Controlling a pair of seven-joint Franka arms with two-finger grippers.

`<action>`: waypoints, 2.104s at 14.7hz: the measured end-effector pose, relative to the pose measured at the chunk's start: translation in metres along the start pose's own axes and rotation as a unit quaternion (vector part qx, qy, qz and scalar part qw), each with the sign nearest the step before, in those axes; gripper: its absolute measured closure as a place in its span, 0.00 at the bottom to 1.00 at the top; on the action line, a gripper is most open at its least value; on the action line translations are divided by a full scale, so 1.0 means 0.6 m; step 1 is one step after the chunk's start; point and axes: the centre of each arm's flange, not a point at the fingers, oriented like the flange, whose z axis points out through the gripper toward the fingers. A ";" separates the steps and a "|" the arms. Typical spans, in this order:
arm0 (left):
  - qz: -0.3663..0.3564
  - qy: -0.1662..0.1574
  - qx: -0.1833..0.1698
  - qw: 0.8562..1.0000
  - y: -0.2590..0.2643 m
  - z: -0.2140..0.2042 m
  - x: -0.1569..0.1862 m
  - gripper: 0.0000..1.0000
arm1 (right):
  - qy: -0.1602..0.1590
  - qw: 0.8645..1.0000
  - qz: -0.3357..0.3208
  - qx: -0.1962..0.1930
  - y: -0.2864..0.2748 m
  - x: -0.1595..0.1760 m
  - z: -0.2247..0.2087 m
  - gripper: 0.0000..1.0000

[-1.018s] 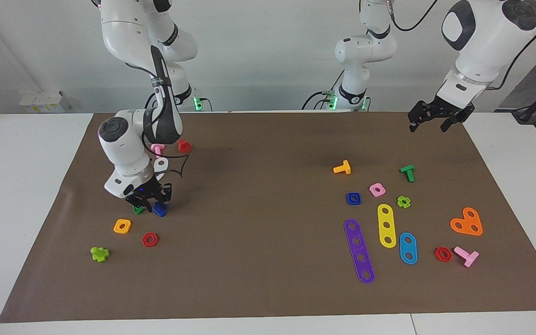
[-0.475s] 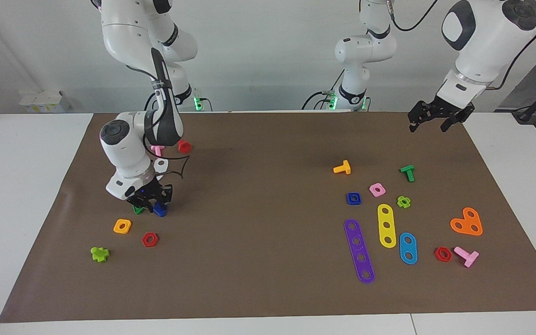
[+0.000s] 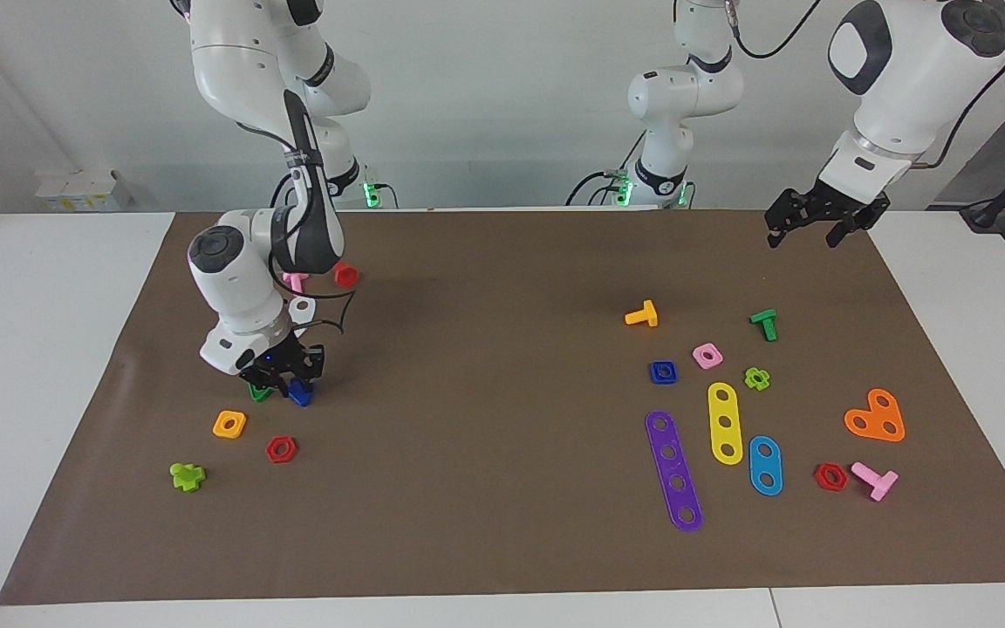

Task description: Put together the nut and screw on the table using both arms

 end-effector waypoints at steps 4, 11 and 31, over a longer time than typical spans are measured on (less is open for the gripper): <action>0.000 0.000 0.000 1.000 0.000 0.000 0.000 0.00 | 0.000 1.000 0.001 0.000 0.000 0.000 0.000 0.81; 0.006 0.000 0.001 1.000 0.012 0.000 0.001 0.00 | -0.006 1.000 0.025 0.011 -0.002 0.026 -0.050 0.81; 0.028 0.041 0.003 0.999 0.051 0.000 0.017 0.00 | 0.055 0.981 0.187 0.003 -0.640 0.127 -0.120 0.81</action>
